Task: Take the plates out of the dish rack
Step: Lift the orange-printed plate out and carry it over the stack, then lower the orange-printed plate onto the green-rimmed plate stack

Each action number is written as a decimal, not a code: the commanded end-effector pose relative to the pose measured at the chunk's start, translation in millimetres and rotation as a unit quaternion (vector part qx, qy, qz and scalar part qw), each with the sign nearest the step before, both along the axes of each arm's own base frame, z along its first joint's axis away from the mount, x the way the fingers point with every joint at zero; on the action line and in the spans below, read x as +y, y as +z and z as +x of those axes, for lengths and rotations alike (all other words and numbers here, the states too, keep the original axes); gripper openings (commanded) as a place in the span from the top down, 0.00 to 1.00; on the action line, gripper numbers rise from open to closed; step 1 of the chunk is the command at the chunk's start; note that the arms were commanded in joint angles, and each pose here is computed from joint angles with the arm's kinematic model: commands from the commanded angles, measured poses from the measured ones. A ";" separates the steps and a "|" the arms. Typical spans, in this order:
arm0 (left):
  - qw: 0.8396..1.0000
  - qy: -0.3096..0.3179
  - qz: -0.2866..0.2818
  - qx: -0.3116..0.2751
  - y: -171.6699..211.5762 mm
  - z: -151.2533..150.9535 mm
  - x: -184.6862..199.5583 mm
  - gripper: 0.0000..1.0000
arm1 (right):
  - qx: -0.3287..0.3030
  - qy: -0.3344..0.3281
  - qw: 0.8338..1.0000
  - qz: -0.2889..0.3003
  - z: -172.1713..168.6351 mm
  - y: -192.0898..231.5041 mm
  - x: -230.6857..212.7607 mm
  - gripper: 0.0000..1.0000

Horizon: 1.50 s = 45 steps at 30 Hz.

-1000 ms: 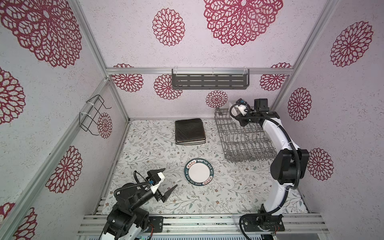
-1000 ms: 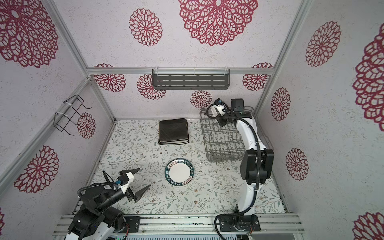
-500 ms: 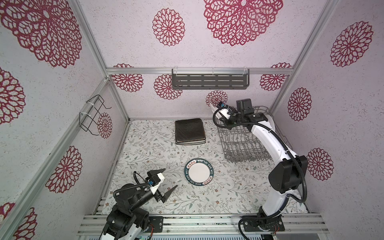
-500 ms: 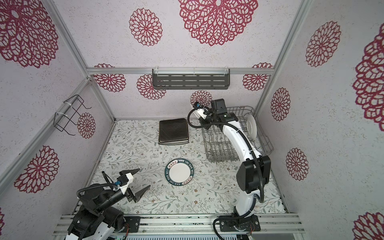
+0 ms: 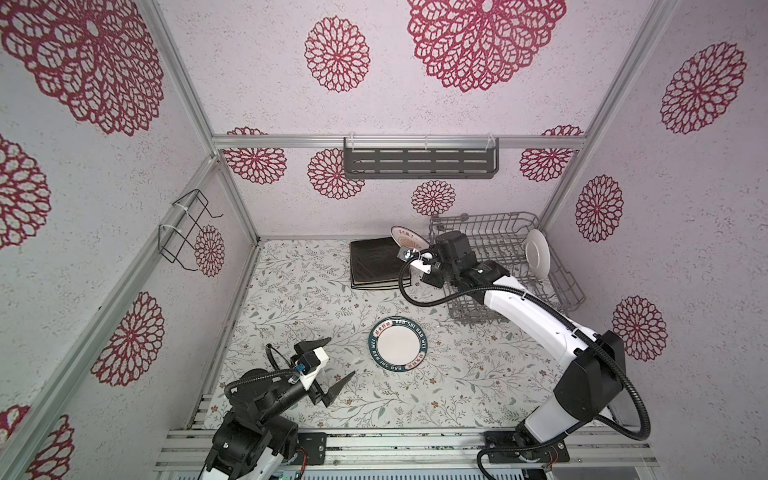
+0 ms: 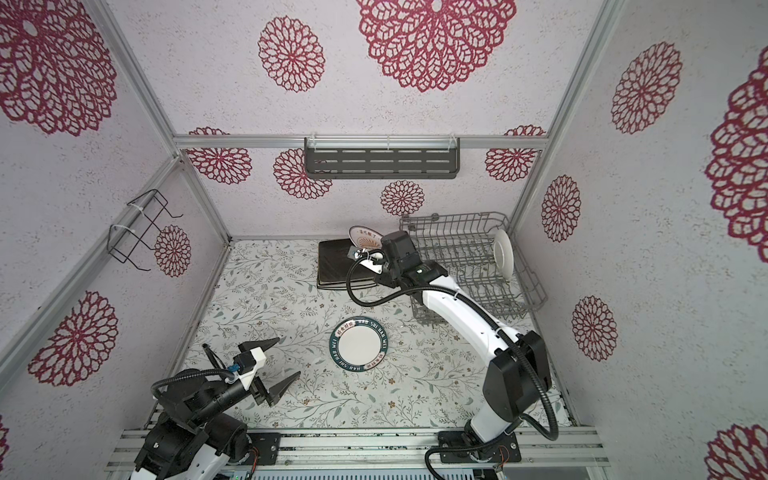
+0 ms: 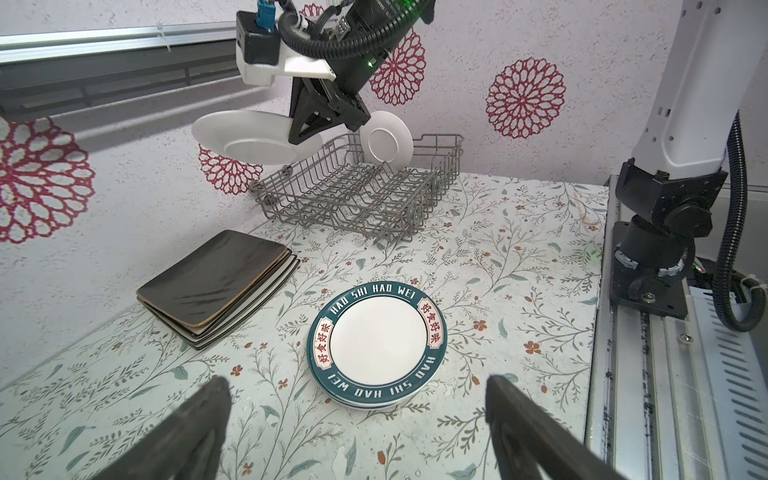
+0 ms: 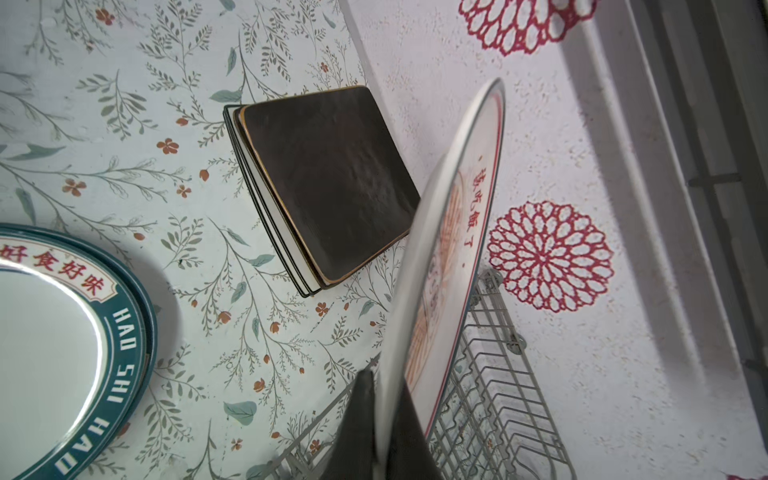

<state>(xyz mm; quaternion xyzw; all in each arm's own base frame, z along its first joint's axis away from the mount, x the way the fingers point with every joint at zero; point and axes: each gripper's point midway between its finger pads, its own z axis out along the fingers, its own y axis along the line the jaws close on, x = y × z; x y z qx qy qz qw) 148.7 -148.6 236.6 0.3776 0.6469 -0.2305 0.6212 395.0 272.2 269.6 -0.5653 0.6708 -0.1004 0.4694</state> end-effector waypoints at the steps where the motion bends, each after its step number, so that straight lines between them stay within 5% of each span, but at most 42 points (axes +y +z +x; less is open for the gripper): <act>1: 1.000 -0.007 0.000 -0.014 1.8 -2.4 -1.1 0.03 | -0.129 -0.016 0.991 0.017 -5.9 67.0 -0.2 0.99; 15: 1.000 -0.015 -0.003 -0.020 4.1 -6.3 -1.8 0.03 | -0.179 -0.003 0.982 -0.055 -61.6 33.4 22.1 0.99; 45: 0.999 -0.031 -0.008 -0.032 8.6 -14.5 -3.7 0.03 | -0.229 -0.008 0.968 -0.102 -131.2 10.0 27.3 0.99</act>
